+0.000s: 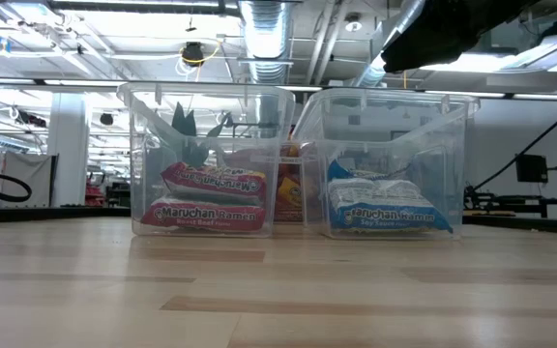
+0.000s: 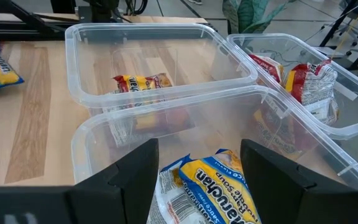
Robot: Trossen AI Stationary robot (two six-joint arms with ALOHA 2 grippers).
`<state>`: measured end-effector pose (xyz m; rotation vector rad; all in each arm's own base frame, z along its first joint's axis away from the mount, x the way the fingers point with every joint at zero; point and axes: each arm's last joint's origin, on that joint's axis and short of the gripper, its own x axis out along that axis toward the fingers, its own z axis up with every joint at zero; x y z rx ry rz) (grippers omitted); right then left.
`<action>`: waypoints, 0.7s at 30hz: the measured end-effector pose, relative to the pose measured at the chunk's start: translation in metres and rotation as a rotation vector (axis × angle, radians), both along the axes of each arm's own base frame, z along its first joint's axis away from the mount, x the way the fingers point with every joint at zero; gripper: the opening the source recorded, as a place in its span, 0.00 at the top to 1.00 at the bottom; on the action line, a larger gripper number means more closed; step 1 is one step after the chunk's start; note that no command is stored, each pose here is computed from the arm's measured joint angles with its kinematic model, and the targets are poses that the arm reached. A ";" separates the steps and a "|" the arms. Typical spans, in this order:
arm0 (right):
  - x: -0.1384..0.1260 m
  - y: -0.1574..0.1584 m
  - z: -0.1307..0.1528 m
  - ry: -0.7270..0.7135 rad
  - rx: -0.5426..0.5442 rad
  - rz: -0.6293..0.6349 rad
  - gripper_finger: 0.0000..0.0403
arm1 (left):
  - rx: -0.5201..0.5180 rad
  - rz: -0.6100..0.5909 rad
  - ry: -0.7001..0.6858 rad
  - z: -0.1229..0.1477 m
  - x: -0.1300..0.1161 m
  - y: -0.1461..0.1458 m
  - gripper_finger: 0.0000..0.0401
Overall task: Sort Maruchan noodles
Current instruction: Put the blue noodle pack into the bottom right transparent bin
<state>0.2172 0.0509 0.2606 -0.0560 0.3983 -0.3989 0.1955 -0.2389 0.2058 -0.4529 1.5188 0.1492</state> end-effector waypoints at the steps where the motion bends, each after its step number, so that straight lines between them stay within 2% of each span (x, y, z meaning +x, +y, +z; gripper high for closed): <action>1: 0.000 0.000 0.000 0.000 0.000 0.000 0.38 | -0.001 -0.015 -0.032 0.010 0.002 0.001 1.00; 7: 0.000 0.000 0.000 -0.001 0.000 0.000 0.38 | 0.026 -0.113 -0.286 0.083 0.007 0.016 1.00; 12: 0.000 0.000 0.000 -0.001 0.000 0.000 0.38 | 0.123 -0.243 -0.551 0.138 0.013 0.041 1.00; 16: 0.000 0.000 0.000 -0.003 0.001 0.000 0.38 | 0.305 -0.344 -0.714 0.170 0.023 0.074 1.00; 21: 0.000 0.000 0.000 -0.004 0.002 0.000 0.38 | 0.590 -0.384 -0.767 0.185 0.046 0.127 1.00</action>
